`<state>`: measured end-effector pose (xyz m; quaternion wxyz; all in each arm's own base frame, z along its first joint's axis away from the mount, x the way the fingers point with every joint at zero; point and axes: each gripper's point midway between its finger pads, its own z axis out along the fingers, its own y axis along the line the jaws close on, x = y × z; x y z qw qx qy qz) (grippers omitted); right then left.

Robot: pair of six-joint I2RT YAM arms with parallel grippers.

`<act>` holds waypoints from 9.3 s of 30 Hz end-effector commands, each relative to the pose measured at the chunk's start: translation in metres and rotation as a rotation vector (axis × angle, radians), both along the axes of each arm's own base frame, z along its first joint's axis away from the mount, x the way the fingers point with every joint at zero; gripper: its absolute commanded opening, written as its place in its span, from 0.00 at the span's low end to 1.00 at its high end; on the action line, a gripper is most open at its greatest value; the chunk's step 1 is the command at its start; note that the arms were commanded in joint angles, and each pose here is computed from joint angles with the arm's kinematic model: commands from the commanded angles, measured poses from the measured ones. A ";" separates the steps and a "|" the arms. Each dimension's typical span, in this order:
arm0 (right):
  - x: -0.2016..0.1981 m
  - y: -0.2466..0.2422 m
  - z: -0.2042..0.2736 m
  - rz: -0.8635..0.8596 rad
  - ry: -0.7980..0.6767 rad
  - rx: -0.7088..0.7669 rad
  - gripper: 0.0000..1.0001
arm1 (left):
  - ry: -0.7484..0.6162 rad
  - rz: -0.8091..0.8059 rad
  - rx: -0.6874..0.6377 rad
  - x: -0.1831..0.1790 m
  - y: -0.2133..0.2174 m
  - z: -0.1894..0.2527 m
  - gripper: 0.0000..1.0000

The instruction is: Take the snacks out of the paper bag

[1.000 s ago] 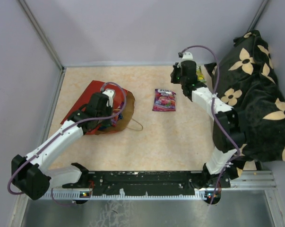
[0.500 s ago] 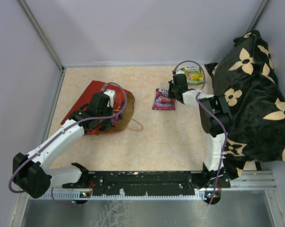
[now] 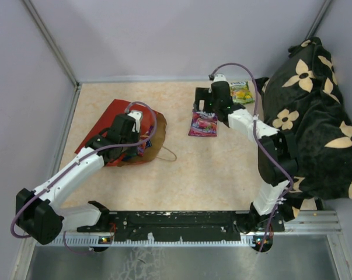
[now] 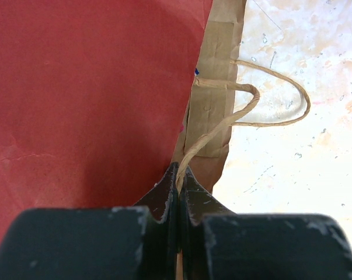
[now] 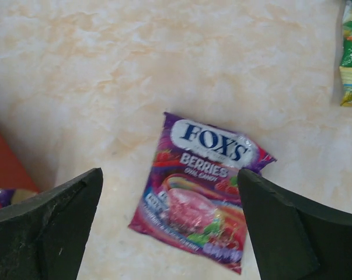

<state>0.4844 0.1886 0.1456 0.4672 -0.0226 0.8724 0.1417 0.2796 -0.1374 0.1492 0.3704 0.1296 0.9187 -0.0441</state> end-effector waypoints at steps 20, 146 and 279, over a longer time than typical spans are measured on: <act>-0.029 0.010 -0.113 -0.153 0.114 -0.223 0.90 | -0.008 0.010 0.023 0.001 0.008 0.001 0.03; -0.096 0.390 -0.119 0.074 0.285 0.808 0.55 | -0.541 0.231 -0.002 0.083 0.084 0.157 0.00; -0.124 0.363 -0.007 0.514 0.215 0.956 0.78 | -0.467 0.114 -0.225 0.060 0.058 0.128 0.00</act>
